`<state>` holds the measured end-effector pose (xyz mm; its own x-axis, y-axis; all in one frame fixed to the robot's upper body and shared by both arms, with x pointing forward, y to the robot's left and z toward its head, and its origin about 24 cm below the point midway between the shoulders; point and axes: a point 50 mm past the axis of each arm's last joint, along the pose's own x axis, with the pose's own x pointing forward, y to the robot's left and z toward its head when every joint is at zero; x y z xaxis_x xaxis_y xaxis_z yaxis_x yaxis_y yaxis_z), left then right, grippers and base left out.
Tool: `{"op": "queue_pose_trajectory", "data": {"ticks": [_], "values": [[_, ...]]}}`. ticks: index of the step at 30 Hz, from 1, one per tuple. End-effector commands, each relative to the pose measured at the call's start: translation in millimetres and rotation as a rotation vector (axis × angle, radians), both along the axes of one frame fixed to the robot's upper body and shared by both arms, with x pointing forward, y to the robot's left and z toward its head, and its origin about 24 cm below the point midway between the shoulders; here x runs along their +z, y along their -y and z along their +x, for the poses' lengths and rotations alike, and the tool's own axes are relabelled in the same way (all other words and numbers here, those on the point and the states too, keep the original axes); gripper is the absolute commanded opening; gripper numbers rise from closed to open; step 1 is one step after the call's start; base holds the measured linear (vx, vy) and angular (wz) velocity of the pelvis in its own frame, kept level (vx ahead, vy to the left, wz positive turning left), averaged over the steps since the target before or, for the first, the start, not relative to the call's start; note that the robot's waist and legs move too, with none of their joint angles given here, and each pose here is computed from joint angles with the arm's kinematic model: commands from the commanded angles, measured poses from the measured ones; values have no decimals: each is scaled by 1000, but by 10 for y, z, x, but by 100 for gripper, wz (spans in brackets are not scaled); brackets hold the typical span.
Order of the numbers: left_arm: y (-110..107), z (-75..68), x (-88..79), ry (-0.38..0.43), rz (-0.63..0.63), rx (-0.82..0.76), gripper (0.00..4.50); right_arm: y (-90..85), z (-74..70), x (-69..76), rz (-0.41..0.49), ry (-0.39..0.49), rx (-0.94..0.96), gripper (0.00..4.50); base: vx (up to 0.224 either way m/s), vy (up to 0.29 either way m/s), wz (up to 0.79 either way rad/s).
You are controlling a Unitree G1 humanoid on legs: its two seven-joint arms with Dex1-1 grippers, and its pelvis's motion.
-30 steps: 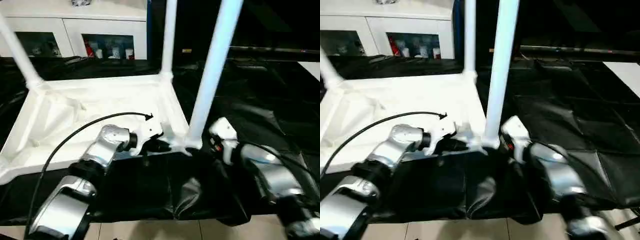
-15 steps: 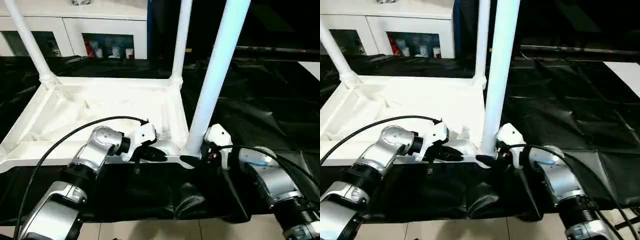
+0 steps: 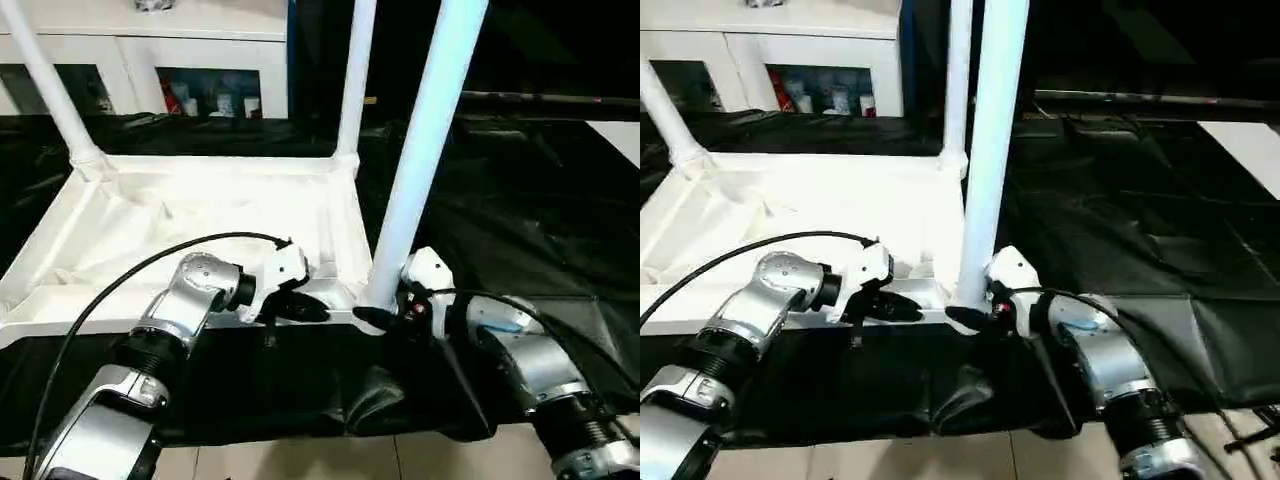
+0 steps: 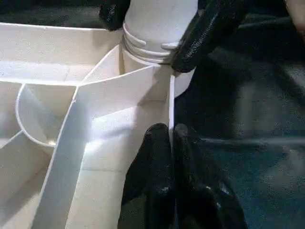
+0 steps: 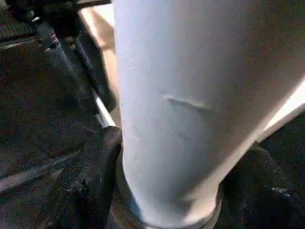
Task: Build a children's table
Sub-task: Rotate leg to tighten
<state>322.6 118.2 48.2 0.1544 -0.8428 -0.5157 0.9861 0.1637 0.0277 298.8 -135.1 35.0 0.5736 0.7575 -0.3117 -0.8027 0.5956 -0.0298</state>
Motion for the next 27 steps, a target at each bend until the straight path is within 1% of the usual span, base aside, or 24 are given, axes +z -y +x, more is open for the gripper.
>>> {"op": "queue_pose_trajectory", "data": {"ticks": [1,2,4,5,6,7,8,10,12,13,14,16,19,21,23,25,26,27], "values": [[100,-37,-141,-38,5,30,0,124,115,-36,-35,-7,-199,268,0,0,0],[100,-37,-141,-38,5,30,0,124,115,-36,-35,-7,-199,268,0,0,0],[317,82,-169,14,11,163,0,-60,151,-178,15,-61,-456,267,0,0,0],[341,90,-169,17,10,171,0,-77,154,-189,20,-67,-479,267,0,0,0],[425,121,-164,30,8,204,0,-138,160,-224,22,-84,-541,267,0,0,0],[471,135,-158,35,6,218,0,-180,159,-240,11,-86,-554,267,0,0,0],[471,135,-158,35,6,218,0,-180,159,-240,11,-86,-554,267,0,0,0],[562,145,-131,57,-5,198,0,-265,163,-245,-19,-59,-545,267,0,0,0],[582,143,-119,71,-2,171,0,-290,165,-241,-23,-51,-531,267,0,0,0],[583,143,-115,72,-5,167,0,-288,167,-234,-20,-47,-531,267,0,0,0],[577,146,-108,75,-9,158,0,-283,170,-214,2,-42,-530,267,0,0,0],[554,155,-105,86,-10,151,0,-251,181,-179,40,-30,-550,336,0,0,0],[537,150,-94,98,-24,129,0,-218,186,-142,46,-16,-551,344,0,0,0],[534,156,-78,124,-41,132,0,-176,194,-105,20,19,-537,372,0,0,0],[525,166,-56,155,-65,148,0,-105,189,-36,17,48,-512,384,0,0,0],[510,157,-57,139,-78,142,0,-48,169,7,0,71,-483,384,0,0,0],[503,149,-43,131,-98,130,45,24,138,43,-16,88,-465,385,0,0,0],[502,147,-35,132,-107,125,45,51,126,55,-19,92,-460,385,0,0,0]]}}
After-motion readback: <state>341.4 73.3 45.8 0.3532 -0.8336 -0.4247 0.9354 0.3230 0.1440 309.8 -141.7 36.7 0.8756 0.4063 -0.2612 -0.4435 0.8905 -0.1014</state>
